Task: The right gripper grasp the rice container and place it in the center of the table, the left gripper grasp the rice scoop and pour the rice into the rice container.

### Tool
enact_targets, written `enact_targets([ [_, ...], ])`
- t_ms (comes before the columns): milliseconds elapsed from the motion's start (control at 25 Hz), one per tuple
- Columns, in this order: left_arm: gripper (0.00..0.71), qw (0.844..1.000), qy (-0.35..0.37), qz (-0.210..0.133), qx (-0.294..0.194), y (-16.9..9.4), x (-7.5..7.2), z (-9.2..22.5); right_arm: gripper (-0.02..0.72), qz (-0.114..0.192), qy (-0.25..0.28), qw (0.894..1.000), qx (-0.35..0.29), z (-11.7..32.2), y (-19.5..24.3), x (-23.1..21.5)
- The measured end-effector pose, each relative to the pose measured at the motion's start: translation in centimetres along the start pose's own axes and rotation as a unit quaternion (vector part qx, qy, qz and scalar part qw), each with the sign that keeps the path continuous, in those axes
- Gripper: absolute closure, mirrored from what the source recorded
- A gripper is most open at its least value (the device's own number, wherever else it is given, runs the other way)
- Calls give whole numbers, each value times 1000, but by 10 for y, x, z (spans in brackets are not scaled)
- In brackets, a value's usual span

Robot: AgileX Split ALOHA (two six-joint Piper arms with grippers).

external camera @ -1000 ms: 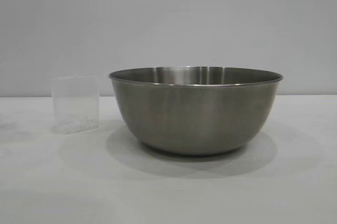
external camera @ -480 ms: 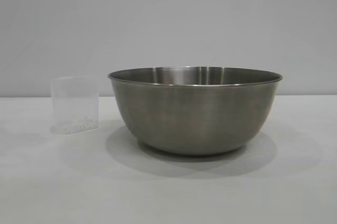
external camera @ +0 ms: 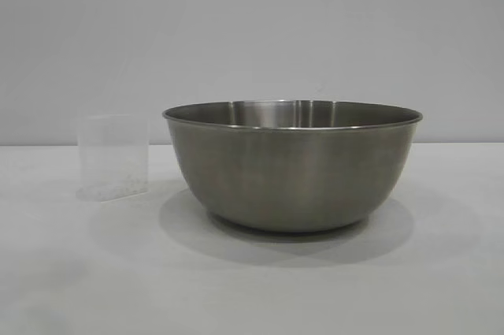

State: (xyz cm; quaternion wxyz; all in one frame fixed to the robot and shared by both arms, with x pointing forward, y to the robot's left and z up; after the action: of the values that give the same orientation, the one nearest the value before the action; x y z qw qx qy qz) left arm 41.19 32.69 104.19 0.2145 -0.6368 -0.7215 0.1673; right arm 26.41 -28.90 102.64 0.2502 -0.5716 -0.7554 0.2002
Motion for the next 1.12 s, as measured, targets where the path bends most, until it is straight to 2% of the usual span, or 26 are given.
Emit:
enact_targets([
  [280, 485, 1000, -9, 0, 14, -55, -1, 23, 326, 0, 0, 1000, 0, 0, 0, 0],
  [560, 485, 999, -18, 8, 44, -89, -5, 52, 326, 0, 0, 1000, 0, 0, 0, 0],
  [800, 485, 998, 3, 5, 59, -108, -5, 72, 326, 0, 0, 1000, 0, 0, 0, 0],
  [1120, 485, 997, 14, 1, 70, -110, -4, 79, 326, 0, 0, 1000, 0, 0, 0, 0],
])
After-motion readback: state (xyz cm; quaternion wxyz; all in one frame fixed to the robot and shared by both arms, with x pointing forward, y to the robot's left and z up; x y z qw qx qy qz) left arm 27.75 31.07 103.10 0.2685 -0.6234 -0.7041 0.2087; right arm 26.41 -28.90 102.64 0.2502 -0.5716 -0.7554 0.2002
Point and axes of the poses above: a point on each arm's last joint axis where the gripper is mounted, y pointing out along that axis toward the gripper, x along the wrist's bending axis when the last joint is at zero, z = x × y, the point moved 3 cm from there along y, pointing out along that axis toward the gripper, and after that the axes turned 8 degrees about y, right-handed, at the moved point
